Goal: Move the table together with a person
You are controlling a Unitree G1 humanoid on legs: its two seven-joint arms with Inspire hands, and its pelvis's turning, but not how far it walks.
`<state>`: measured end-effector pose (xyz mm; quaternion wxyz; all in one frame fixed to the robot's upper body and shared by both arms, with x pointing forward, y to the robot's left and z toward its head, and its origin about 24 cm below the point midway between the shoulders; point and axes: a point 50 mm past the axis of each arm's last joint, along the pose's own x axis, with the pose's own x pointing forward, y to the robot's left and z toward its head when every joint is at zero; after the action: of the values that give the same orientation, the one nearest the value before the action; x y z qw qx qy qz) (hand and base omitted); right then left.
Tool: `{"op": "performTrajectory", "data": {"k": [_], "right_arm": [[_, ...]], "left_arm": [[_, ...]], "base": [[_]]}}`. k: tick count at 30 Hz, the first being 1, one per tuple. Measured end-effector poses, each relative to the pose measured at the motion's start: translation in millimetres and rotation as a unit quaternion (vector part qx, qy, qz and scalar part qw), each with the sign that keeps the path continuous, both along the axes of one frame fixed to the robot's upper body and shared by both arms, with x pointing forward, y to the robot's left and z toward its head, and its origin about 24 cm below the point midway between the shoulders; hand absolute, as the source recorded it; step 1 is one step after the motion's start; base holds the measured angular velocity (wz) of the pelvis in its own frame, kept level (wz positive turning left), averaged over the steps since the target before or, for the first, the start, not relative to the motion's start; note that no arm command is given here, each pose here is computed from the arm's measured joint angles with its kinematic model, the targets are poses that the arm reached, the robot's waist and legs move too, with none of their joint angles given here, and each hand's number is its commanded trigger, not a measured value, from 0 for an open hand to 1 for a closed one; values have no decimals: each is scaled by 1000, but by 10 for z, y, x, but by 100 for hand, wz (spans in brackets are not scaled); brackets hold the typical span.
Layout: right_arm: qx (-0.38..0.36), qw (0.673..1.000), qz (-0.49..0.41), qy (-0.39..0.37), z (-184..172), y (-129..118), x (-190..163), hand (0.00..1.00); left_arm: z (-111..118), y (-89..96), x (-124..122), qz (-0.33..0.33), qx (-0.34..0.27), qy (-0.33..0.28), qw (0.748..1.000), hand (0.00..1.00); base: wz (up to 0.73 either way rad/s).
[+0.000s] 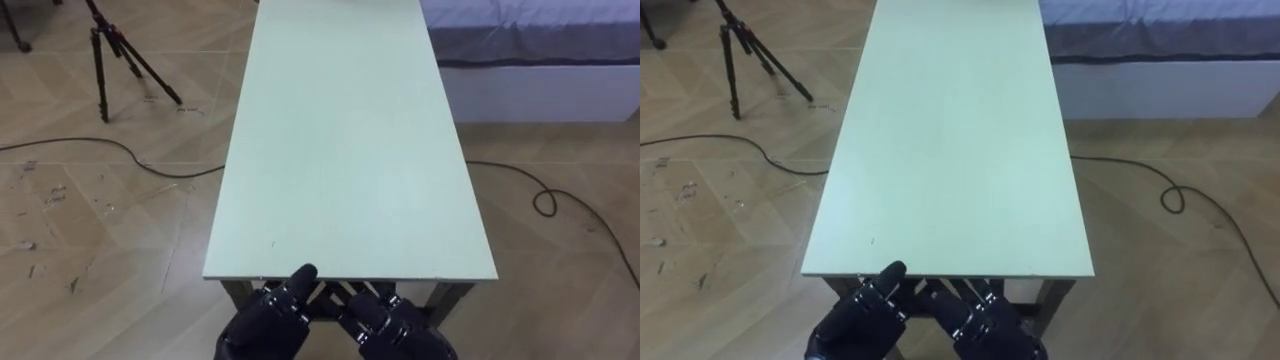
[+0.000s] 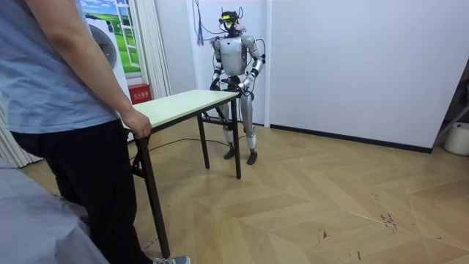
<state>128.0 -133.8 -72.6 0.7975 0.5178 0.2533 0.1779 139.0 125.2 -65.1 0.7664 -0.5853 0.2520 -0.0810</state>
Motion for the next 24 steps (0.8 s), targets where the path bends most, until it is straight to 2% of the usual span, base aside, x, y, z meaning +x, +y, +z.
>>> {"op": "performTrajectory", "data": {"k": [8,16,24], "right_arm": [[11,1000,-14,17,7,-5,57,0],[-1,999,-29,27,19,-37,143,0],[62,988,-122,73,62,-118,301,0]], "left_arm": [[39,43,90,23,-5,14,1000,0],[57,174,184,55,15,23,998,0],[50,201,216,64,17,44,997,0]], "base": [[-3],[0],[-2]]}}
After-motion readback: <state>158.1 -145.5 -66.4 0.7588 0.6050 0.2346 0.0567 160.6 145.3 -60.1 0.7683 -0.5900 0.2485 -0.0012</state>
